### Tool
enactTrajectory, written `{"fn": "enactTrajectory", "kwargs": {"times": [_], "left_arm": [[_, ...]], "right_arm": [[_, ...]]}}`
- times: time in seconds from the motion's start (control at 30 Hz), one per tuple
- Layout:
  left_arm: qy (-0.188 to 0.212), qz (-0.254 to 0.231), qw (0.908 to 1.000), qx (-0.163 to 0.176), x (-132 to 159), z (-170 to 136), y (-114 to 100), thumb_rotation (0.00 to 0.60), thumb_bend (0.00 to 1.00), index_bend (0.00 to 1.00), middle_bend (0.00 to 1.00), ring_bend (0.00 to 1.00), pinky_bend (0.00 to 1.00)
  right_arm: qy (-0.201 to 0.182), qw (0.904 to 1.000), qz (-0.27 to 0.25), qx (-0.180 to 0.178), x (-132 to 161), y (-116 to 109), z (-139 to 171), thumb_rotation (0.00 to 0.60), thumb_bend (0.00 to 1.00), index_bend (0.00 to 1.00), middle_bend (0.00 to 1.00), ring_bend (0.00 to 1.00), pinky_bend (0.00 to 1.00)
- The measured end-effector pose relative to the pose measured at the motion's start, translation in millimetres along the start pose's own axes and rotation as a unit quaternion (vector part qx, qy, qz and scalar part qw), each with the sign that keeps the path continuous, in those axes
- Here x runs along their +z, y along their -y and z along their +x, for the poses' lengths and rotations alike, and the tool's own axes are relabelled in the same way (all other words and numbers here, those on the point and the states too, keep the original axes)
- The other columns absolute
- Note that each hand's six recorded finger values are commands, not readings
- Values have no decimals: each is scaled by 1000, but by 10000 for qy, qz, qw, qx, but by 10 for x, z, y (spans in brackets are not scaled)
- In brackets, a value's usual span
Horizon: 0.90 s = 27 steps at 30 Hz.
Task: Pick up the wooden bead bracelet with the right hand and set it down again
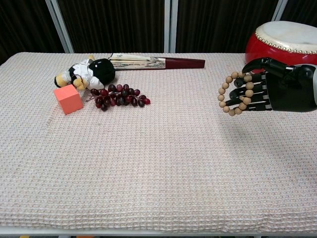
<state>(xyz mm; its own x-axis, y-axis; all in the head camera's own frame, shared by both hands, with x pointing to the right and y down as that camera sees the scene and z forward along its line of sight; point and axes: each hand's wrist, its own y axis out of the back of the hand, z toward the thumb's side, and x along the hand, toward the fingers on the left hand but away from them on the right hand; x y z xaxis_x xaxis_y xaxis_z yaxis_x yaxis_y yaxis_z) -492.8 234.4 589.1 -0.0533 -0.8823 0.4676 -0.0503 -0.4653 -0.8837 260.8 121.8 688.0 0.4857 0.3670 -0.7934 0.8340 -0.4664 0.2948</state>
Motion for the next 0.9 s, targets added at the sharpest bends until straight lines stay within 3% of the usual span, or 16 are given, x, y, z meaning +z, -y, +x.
{"fn": "enactTrajectory", "kwargs": {"times": [0.27,0.43,0.57,0.73,0.9], "left_arm": [[2,-13,10000,-5,15,10,5,600,0,194,155,51,100],[16,-3,10000,-20,28,9,8,600,0,194,155,51,100],[32,16,10000,-35,39,7,8,600,0,194,155,51,100],[40,28,10000,-24,43,0,-3,600,0,194,155,51,100],[40,26,10000,-25,48,7,-3,600,0,195,155,51,100]], "right_arm": [[-492,9986,-91,157,65,41,-14,252,354,555,523,182,0],[-961,9944,-372,224,82,80,-51,255,184,554,528,184,0],[-1273,9898,-601,233,71,83,-82,252,189,559,544,195,0],[-1552,9840,-851,188,40,57,-125,253,389,610,594,236,0],[-1702,9802,-1004,89,41,12,-139,254,495,647,630,271,0]]}}
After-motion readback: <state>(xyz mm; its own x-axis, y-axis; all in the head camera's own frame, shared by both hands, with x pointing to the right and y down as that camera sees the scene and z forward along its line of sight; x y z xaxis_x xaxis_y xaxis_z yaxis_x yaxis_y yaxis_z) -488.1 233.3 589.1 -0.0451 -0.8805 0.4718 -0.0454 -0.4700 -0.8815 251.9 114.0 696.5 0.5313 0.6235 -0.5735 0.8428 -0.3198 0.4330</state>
